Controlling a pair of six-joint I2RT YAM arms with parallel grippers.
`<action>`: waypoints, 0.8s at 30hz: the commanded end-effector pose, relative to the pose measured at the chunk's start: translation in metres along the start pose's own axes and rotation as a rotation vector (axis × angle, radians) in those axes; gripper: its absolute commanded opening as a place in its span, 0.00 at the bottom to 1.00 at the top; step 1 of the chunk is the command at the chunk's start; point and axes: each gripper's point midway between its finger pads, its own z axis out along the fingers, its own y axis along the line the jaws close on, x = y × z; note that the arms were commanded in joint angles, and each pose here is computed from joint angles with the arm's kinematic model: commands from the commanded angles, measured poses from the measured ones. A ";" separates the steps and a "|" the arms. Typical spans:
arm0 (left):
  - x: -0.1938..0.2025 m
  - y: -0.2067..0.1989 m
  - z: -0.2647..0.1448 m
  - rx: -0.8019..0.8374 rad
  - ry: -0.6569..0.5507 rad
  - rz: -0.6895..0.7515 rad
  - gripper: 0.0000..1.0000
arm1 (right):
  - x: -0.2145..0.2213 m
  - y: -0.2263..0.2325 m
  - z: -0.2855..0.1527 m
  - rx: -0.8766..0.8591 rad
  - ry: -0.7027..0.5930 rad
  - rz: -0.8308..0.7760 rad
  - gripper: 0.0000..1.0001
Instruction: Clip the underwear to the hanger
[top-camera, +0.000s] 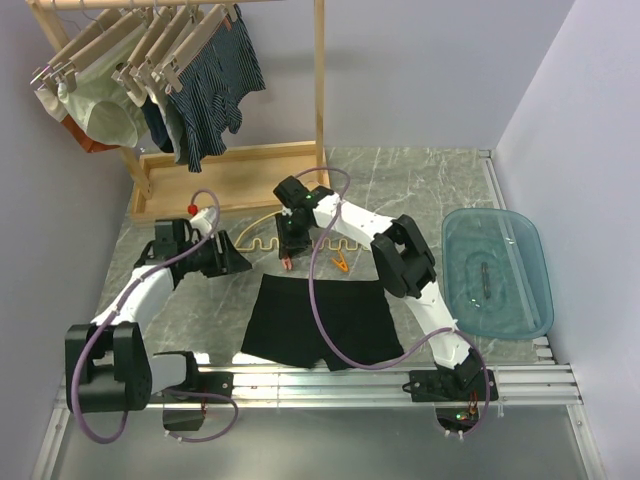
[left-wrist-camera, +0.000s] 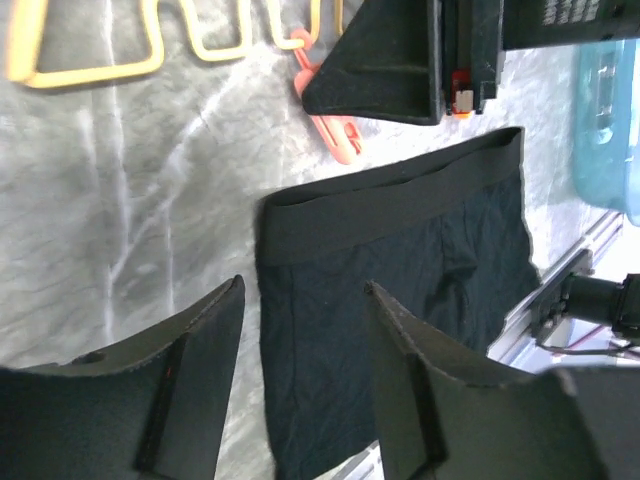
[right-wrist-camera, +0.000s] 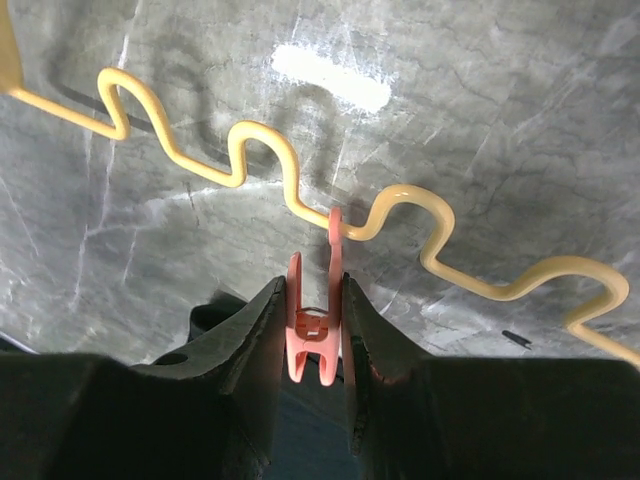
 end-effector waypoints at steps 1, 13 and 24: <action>0.002 -0.003 0.013 -0.043 0.006 0.043 0.56 | -0.009 0.010 -0.006 0.021 -0.052 0.037 0.00; -0.011 -0.031 0.024 0.072 -0.062 0.084 0.61 | 0.001 0.013 0.000 0.042 -0.029 0.087 0.00; -0.045 -0.008 0.016 -0.194 -0.058 0.098 0.69 | -0.014 0.013 -0.036 -0.021 -0.084 0.057 0.67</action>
